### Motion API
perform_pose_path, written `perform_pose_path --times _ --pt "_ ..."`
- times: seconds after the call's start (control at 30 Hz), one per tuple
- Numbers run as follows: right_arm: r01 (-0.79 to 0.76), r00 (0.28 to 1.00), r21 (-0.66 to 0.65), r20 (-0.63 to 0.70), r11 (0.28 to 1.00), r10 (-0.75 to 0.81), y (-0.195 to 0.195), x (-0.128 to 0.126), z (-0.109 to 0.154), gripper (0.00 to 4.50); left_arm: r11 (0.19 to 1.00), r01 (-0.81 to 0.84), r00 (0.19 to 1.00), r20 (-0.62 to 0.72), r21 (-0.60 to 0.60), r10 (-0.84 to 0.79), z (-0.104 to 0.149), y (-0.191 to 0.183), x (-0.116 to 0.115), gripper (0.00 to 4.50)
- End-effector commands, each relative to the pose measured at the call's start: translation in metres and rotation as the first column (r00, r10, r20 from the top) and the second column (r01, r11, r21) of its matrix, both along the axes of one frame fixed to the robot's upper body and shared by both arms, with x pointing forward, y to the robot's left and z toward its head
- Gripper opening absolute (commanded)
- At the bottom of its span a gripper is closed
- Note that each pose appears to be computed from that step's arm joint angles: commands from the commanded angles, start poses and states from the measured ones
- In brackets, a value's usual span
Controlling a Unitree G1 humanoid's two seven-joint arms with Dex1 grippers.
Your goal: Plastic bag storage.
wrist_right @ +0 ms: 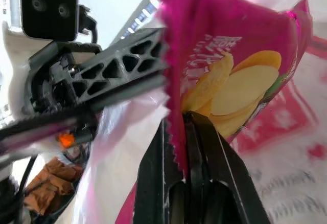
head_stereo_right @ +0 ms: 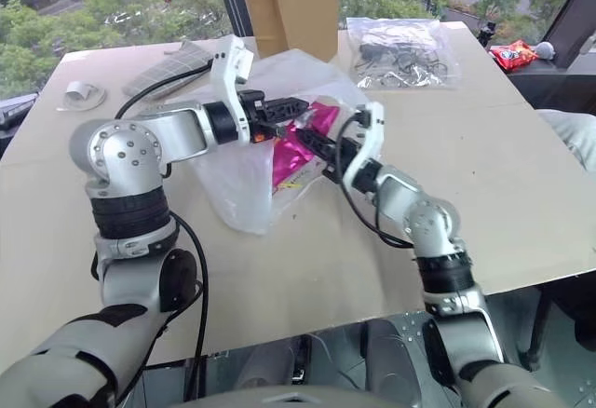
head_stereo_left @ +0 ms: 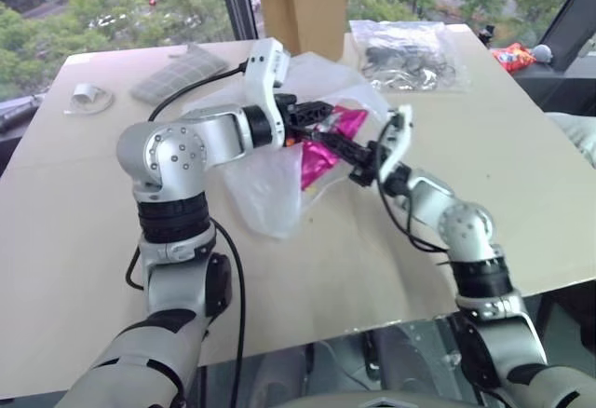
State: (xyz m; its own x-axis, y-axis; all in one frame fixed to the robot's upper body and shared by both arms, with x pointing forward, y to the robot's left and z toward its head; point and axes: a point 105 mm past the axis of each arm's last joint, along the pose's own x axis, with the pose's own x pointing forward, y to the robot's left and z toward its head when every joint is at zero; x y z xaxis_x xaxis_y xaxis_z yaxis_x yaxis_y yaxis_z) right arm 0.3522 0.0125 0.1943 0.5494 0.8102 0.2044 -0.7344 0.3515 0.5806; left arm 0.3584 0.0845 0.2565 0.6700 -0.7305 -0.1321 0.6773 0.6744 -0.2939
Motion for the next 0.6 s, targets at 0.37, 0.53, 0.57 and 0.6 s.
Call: perform_pose_path --times 0.37,0.53,0.57,0.6 --pt "0.124 0.989 -0.255 0.106 0.959 -0.099 0.062 0.051 -0.022 1.59 0.999 -0.013 0.999 0.048 -0.032 0.014 0.011 0.006 -0.009 0.00" --pt "0.221 0.929 -0.354 0.361 0.909 -0.085 0.024 0.037 -0.005 3.47 0.995 -0.098 0.993 0.070 0.017 0.096 -0.002 0.021 -0.001 0.00" --pt "0.232 0.912 -0.365 0.403 0.902 -0.072 0.014 0.028 -0.001 3.47 0.993 -0.114 0.988 0.105 0.013 0.112 -0.003 0.023 0.001 0.00" --pt "0.240 0.900 -0.374 0.431 0.896 -0.062 0.006 0.020 0.003 3.47 0.994 -0.109 0.983 0.148 -0.014 0.109 0.000 0.023 0.000 0.00"
